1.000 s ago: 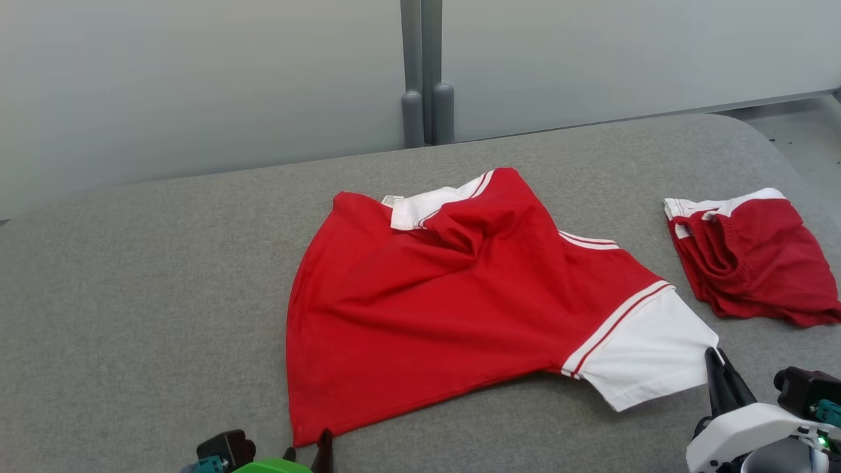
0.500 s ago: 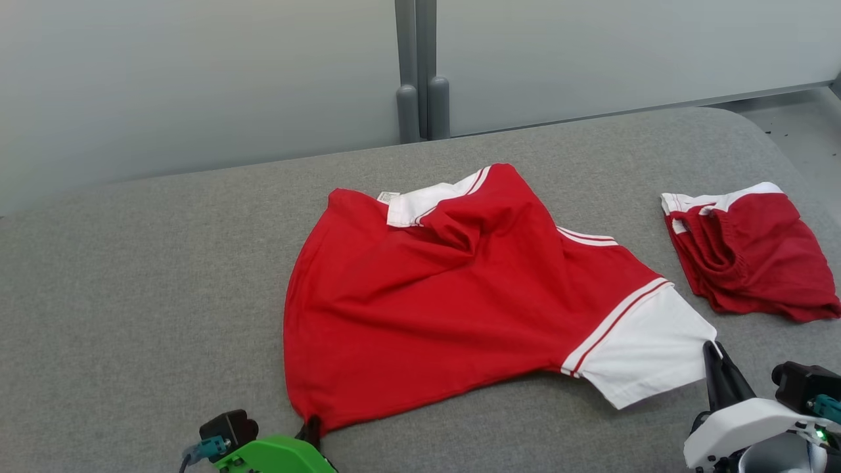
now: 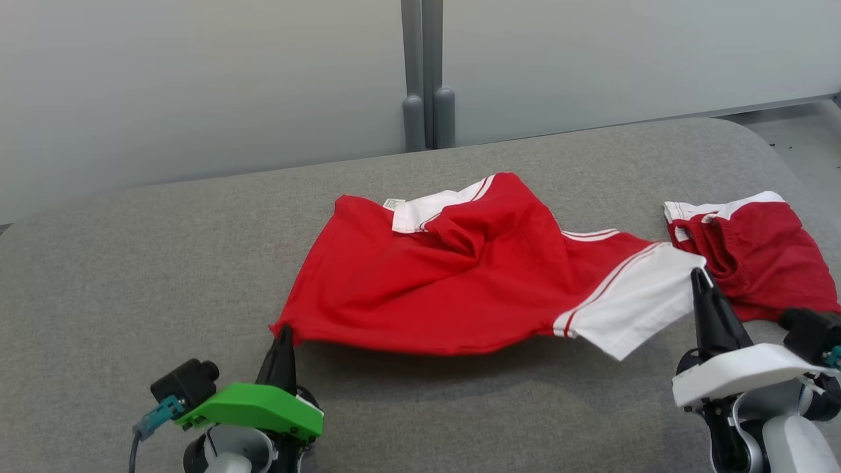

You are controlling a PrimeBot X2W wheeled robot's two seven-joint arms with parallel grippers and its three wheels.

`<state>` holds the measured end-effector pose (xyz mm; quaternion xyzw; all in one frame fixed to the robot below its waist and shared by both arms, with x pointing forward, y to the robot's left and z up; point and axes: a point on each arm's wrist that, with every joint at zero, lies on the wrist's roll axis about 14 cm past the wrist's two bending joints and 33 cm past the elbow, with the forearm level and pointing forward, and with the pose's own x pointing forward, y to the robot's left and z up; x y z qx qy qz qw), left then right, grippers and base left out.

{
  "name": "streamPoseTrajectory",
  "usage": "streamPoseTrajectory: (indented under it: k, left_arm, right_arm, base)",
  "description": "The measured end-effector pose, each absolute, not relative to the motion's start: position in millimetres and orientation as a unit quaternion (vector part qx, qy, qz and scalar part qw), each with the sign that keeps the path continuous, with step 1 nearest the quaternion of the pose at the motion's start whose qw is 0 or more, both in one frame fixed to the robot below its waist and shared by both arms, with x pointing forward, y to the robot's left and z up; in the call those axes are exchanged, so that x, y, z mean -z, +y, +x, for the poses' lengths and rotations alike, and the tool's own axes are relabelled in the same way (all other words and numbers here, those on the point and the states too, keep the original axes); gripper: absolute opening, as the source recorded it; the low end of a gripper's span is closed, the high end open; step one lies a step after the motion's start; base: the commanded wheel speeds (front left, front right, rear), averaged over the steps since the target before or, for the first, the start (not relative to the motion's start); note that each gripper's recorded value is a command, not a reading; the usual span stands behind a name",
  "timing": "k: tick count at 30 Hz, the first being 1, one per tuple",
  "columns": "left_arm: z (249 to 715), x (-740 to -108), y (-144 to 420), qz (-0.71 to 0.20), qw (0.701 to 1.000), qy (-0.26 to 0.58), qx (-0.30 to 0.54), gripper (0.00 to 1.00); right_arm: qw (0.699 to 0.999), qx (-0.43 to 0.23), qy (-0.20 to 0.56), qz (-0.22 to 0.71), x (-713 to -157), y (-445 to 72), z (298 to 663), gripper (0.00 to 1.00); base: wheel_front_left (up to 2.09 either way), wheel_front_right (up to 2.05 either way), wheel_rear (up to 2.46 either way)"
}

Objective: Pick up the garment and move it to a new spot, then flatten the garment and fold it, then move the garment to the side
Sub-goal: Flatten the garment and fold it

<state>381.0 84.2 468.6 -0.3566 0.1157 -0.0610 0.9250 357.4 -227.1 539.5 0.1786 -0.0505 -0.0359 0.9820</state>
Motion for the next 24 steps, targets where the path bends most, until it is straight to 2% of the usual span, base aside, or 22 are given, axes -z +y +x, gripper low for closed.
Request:
streamPoseTrajectory:
  k: [6, 13, 24]
  left_arm:
    - [388.7, -534.2, 87.5, -0.371, 0.924, 0.022, 0.092, 0.0]
    - [383.1, -607.3, 93.3, -0.357, 0.922, -0.07, 0.129, 0.0]
    - [371.8, -726.4, 98.8, -0.275, 0.918, -0.207, 0.194, 0.0]
  right_arm:
    - [0.969, 0.006, -0.144, 0.201, -604.0, -221.7, 358.1, 0.0]
    - [0.95, -0.022, -0.238, 0.2, -672.9, -220.8, 340.5, 0.0]
    - [0.915, -0.053, -0.358, 0.176, -763.5, -221.9, 306.8, 0.0]
  base:
    - [0.0, 0.0, 0.0]
    - [0.0, 0.0, 0.0]
    - [0.0, 0.0, 0.0]
